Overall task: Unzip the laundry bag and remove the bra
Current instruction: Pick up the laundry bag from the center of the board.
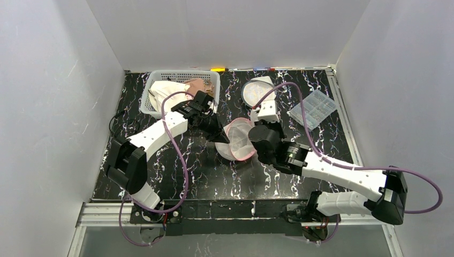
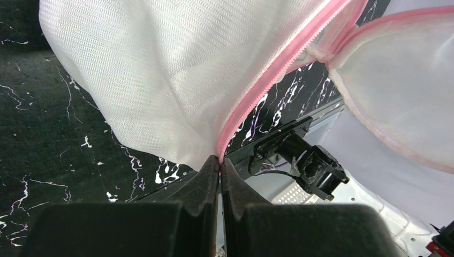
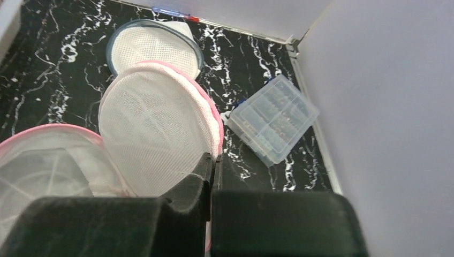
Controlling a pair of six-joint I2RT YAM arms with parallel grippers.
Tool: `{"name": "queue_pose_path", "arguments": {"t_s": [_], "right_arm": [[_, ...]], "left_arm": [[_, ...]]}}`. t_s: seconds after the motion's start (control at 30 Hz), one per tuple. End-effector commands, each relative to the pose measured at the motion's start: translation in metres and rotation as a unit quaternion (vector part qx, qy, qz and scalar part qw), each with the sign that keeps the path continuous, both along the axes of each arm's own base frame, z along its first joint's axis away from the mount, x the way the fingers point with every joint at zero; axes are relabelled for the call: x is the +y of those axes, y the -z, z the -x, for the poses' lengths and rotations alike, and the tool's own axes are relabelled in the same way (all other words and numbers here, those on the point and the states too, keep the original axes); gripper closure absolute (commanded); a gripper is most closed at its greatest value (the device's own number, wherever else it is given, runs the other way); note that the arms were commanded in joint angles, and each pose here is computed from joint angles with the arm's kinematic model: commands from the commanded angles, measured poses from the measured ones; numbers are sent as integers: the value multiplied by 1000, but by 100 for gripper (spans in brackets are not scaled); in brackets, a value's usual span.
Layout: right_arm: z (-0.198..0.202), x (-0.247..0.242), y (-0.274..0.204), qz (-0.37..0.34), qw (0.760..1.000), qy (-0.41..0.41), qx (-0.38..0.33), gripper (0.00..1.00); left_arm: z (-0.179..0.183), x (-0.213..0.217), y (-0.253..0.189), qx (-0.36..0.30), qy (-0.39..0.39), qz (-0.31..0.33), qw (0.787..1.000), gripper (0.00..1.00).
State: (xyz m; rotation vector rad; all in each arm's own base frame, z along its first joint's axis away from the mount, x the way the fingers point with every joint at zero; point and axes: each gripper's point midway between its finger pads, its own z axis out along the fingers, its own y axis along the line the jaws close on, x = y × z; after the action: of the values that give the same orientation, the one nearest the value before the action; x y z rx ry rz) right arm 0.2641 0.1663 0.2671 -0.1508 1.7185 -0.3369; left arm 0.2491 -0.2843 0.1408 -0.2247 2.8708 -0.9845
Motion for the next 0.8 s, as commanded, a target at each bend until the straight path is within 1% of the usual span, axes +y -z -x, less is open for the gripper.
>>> {"name": "queue_pose_path", "arguments": {"t_s": [0.0,0.07,0.2,0.33,0.4,0.5,0.67,0.77], "right_arm": [[4,-16,-43,31,998,54,-32,99],[6,-21,-58,45,997,53,-37,99],[9,-30,-85,44,997,52,-43,99],[11,-33,-92,69,996,49,-33,99],[10,-31,-86,92,994,50,-27,99],[9,-26,-68,125,991,54,-17,99],[8,-16,-42,148,988,51,-9,99],[9,-11,-32,155,987,47,-7,99]], "left_arm": [[8,-1,-32,-4,8,47,999,100],[12,-2,-45,-8,10,63,998,100],[17,-3,-69,-23,7,89,996,100],[22,-5,-78,-30,4,107,994,100],[22,-5,-71,-30,2,103,994,100],[21,-6,-47,-11,4,90,996,100],[20,-8,-11,17,10,74,997,100],[21,-10,0,26,9,77,997,100]]}}
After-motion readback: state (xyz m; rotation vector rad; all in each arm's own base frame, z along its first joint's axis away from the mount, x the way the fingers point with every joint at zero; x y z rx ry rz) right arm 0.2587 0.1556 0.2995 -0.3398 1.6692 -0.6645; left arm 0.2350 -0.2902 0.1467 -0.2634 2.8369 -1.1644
